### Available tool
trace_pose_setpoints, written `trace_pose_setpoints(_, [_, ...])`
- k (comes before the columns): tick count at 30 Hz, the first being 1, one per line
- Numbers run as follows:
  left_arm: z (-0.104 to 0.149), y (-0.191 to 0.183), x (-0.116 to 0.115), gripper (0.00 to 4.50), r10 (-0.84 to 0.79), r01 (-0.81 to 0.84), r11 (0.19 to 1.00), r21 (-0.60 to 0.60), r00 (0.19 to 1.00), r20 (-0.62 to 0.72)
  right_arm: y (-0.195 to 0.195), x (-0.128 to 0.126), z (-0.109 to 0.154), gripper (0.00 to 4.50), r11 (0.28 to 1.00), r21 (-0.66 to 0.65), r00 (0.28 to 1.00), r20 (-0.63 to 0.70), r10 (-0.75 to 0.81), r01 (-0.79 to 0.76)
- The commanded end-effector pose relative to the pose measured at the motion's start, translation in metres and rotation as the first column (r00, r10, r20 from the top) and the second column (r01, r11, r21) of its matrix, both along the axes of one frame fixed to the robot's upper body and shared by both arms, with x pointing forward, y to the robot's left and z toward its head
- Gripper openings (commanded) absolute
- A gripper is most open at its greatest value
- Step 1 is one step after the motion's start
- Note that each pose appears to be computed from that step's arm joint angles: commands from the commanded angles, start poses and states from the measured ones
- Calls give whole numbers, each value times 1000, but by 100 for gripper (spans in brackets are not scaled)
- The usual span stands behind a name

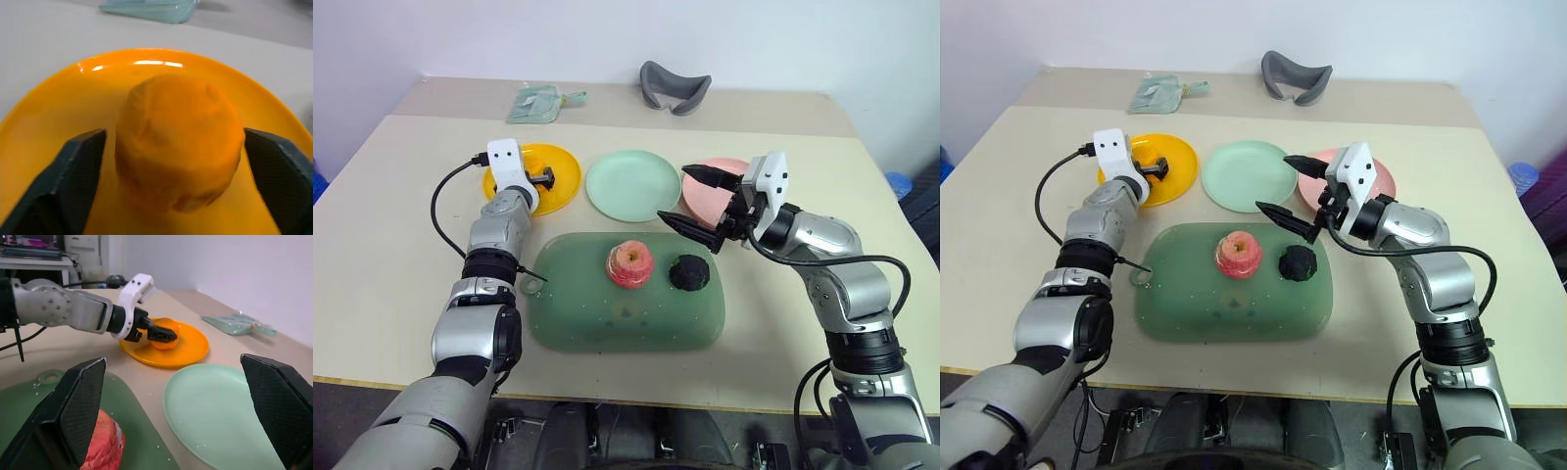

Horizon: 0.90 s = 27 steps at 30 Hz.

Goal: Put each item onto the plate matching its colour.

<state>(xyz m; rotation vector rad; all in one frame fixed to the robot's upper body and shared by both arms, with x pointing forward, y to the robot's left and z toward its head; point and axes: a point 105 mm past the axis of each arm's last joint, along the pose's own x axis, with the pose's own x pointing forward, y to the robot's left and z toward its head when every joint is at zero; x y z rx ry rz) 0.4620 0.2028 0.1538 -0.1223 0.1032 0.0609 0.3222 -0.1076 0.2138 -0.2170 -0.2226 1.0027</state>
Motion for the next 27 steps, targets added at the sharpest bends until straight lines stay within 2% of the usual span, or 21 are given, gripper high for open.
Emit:
trace_pose_setpoints(1, [39,-8,-17,444,-140,145,989,-15,974,178,4,-8,6,450,1000,-19,1000,21,15,-14])
trace_pose_setpoints(3, [48,-19,-36,444,-266,274,962,4,931,248,5,-10,1,450,999,-36,1000,4,14,-13])
trace_pose_setpoints(5, [58,-29,-57,444,-388,378,921,99,861,327,8,-12,-4,450,998,-56,1000,-6,15,-16])
trace_pose_setpoints(6, [56,-35,-68,444,-464,428,886,181,827,316,10,-13,-6,450,998,-68,1000,-15,17,-18])
trace_pose_setpoints(7, [51,-38,-82,444,-553,500,832,240,779,295,14,-13,-11,450,996,-84,999,-36,21,-24])
trace_pose_setpoints(9, [43,-42,-105,444,-679,623,733,272,689,252,18,-14,-19,450,993,-115,997,-75,29,-38])
trace_pose_setpoints(11, [42,-44,-130,444,-798,731,602,322,558,228,24,-19,-29,450,986,-145,991,-116,61,-77])
trace_pose_setpoints(14, [30,-42,-158,444,-897,808,440,393,415,150,32,-26,-40,450,977,-168,982,-152,109,-135])
trace_pose_setpoints(18, [8,-42,-195,444,-975,907,219,360,221,35,40,-27,-56,450,964,-185,968,-199,155,-193])
trace_pose_setpoints(22, [3,-41,-214,444,-991,948,133,290,134,16,48,-24,-65,450,957,-189,959,-221,176,-219])
trace_pose_setpoints(27, [5,-40,-221,444,-994,959,109,260,108,20,55,-18,-69,450,956,-182,957,-223,188,-230])
